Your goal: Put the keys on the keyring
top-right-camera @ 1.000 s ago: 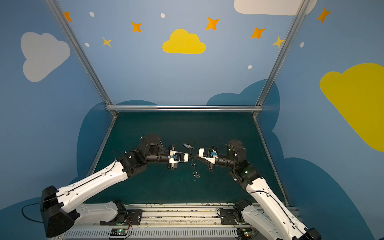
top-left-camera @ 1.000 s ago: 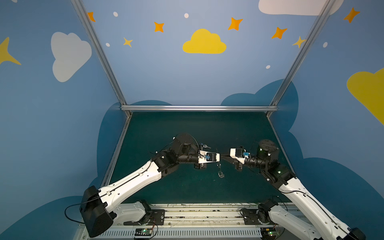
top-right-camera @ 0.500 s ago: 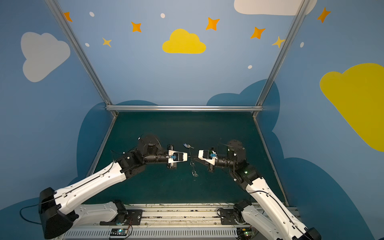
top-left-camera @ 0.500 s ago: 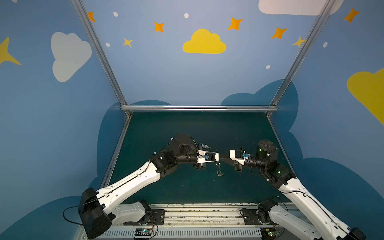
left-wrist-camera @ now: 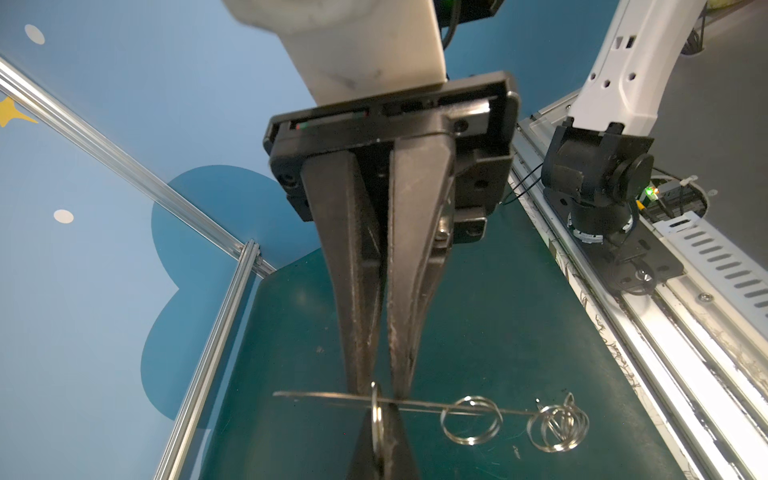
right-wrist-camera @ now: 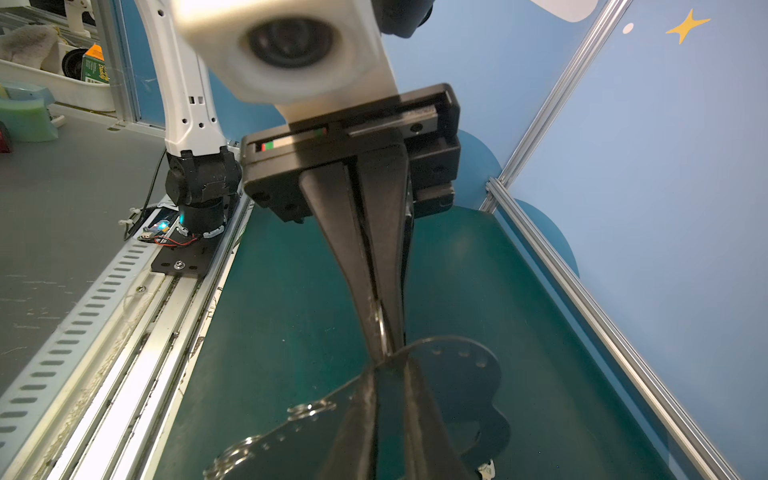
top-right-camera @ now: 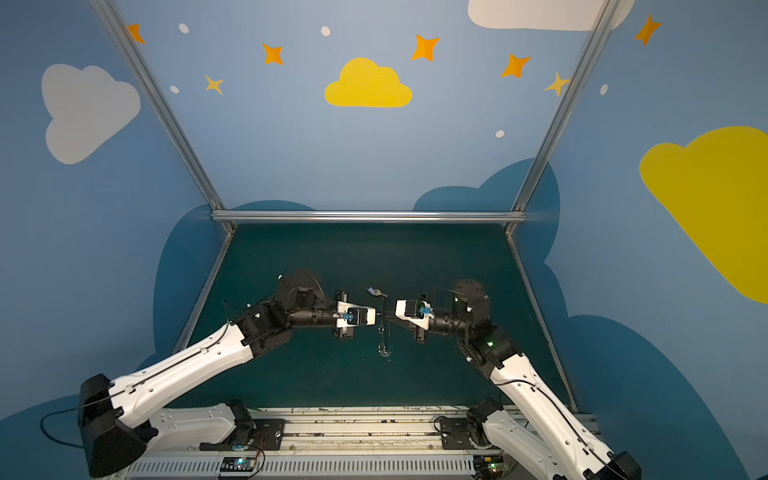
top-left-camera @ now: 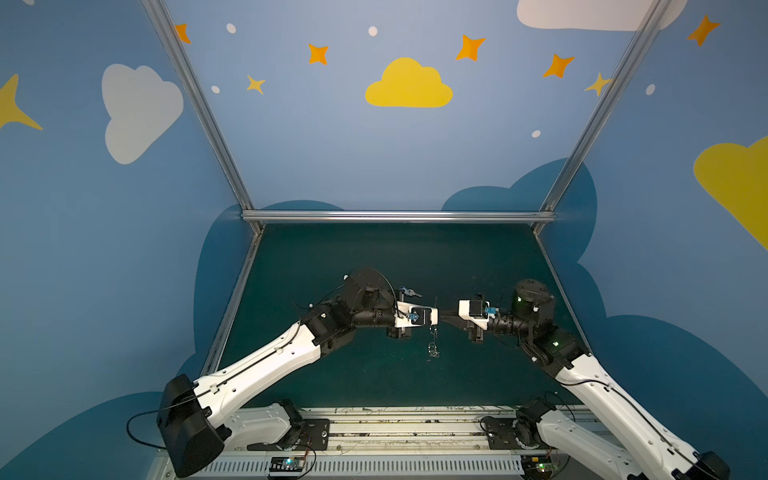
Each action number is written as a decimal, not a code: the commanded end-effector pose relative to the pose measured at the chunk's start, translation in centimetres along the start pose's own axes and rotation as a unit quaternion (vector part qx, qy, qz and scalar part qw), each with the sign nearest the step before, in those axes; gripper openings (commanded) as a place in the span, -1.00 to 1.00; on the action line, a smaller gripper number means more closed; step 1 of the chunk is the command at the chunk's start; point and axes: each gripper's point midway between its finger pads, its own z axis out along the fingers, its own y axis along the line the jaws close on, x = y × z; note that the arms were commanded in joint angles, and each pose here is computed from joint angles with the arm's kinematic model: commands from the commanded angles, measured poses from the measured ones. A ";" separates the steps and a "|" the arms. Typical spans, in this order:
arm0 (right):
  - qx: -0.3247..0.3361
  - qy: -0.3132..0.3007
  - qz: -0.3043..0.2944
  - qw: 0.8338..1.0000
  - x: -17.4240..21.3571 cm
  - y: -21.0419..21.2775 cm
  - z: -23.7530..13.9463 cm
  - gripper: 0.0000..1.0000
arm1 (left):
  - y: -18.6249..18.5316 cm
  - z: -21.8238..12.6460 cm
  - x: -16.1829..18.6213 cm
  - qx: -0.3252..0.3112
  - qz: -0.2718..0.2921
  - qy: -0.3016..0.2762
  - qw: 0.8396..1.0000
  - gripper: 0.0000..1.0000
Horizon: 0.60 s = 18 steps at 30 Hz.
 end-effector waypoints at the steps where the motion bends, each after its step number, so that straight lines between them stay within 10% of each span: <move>1: -0.003 -0.006 0.003 1.000 0.0 0.1 0.2 -0.71 | 0.2 0.1 -1.0 0.002 0.019 -0.011 1.000 -0.93; 18: -0.022 -0.010 -0.002 1.000 0.1 0.6 0.4 -0.91 | 0.2 0.7 -1.4 0.011 0.034 -0.010 0.999 -0.93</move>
